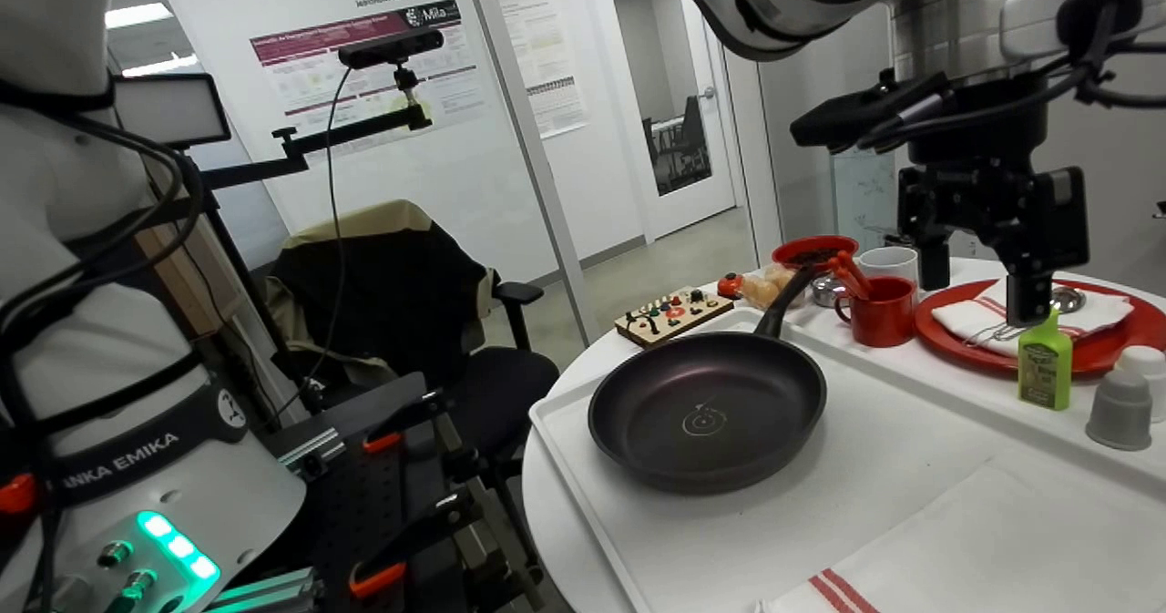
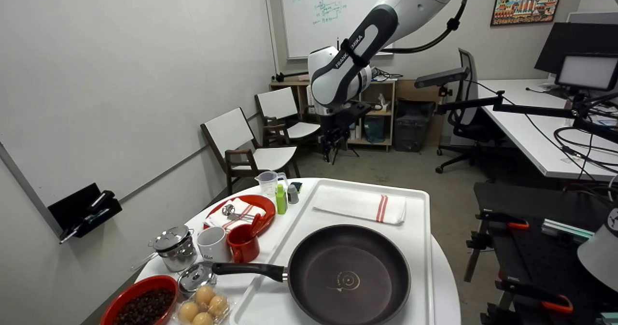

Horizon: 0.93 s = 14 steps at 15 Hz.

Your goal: Use the tissue to wipe the pan

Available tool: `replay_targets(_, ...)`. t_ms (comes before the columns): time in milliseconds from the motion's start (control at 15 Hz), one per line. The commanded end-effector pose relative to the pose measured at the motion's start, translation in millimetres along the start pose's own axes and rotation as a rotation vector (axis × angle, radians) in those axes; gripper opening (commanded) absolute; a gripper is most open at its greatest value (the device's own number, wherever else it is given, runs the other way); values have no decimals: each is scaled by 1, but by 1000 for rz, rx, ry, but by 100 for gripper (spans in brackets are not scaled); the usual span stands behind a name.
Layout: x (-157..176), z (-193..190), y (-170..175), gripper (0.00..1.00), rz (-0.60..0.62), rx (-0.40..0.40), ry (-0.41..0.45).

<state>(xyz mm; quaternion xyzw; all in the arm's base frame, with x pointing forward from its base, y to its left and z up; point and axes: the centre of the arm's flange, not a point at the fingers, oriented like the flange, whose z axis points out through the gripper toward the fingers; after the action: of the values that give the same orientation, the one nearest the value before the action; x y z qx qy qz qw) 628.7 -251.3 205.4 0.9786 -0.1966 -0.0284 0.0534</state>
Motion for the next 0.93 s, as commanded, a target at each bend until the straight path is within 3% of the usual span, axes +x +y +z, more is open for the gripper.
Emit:
replay_targets(0, 0, 5, 3, 100, 3, -4, -6)
replay_targets(867, 0, 10, 4, 100, 4, -4, -12)
